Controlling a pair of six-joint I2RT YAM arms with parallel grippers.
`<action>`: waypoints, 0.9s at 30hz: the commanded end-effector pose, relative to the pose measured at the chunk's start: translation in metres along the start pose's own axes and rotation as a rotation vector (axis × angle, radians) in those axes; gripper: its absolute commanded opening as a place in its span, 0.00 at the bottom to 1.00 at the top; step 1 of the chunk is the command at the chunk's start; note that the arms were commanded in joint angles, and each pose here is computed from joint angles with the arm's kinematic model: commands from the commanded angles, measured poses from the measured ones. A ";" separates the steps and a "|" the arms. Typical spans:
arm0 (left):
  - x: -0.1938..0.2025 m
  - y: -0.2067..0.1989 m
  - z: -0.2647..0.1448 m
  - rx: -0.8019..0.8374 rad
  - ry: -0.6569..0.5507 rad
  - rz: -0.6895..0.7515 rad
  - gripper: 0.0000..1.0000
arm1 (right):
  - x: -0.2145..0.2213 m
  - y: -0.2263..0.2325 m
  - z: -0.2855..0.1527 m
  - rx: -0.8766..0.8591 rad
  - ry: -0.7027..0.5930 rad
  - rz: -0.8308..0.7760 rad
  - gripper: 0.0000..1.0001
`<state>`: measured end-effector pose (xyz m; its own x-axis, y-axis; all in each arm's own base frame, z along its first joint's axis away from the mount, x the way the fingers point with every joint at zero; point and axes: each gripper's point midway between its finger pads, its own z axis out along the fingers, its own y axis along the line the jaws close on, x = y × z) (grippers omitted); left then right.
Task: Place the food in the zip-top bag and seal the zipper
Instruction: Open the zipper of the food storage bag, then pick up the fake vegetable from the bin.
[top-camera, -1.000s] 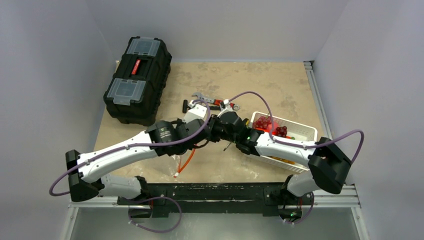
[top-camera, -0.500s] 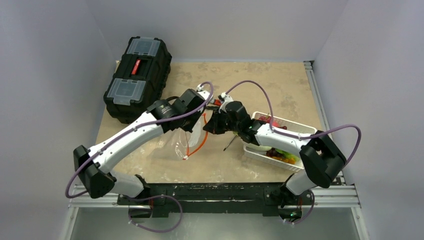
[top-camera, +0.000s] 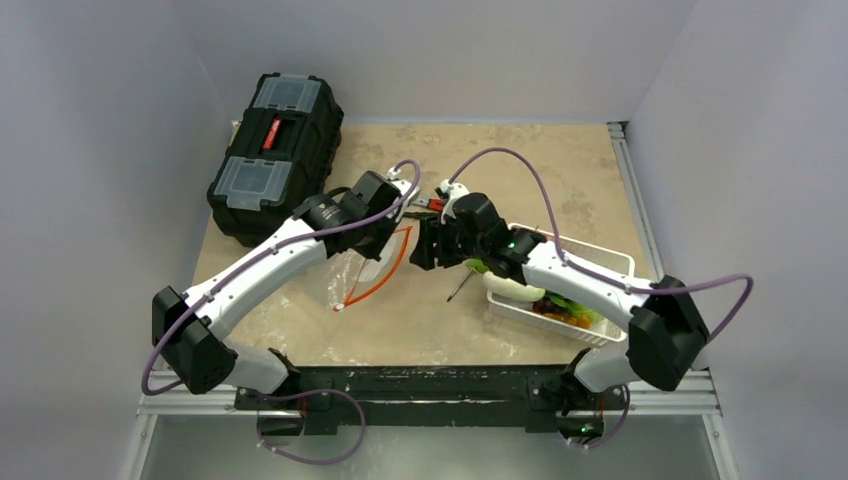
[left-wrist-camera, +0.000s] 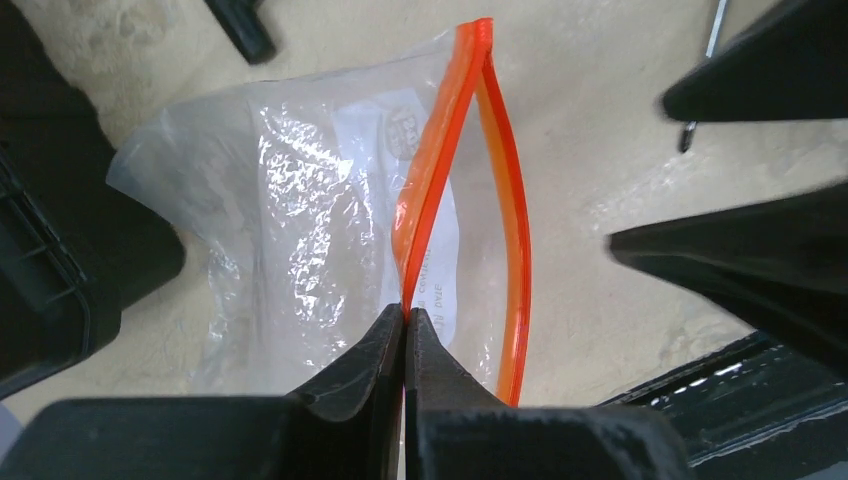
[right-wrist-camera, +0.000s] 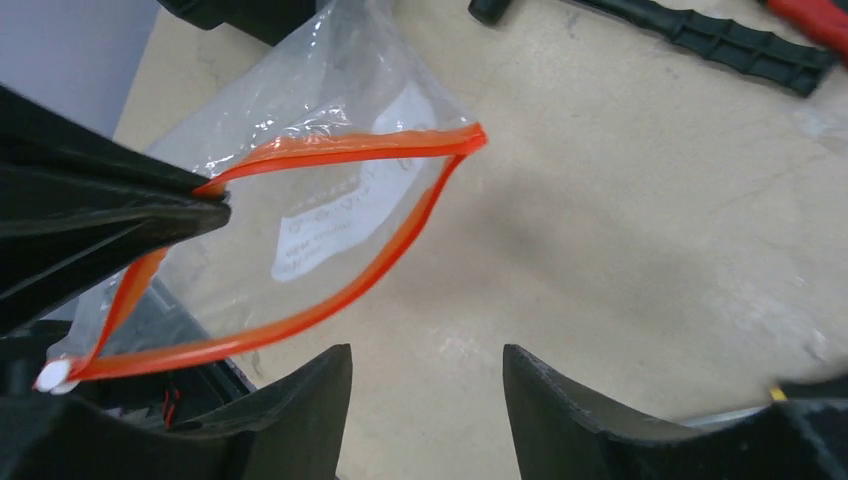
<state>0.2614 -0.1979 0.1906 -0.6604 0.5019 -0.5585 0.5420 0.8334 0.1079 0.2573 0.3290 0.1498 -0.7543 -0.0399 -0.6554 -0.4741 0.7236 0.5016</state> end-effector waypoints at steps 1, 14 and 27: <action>0.006 0.017 -0.001 -0.075 -0.027 -0.044 0.00 | -0.036 -0.006 -0.052 0.140 -0.091 -0.101 0.61; 0.000 0.019 -0.017 -0.074 -0.092 -0.076 0.00 | -0.017 -0.099 -0.150 0.727 -0.205 0.130 0.99; -0.001 0.014 -0.020 -0.041 -0.101 -0.076 0.00 | 0.033 -0.098 -0.171 0.925 0.214 -0.190 0.97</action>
<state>0.2570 -0.1771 0.1974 -0.6631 0.4511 -0.5974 0.4762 0.8699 0.1283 0.2256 0.1463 0.1842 -0.7778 -0.0731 -0.6243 0.0076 0.9920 -0.1257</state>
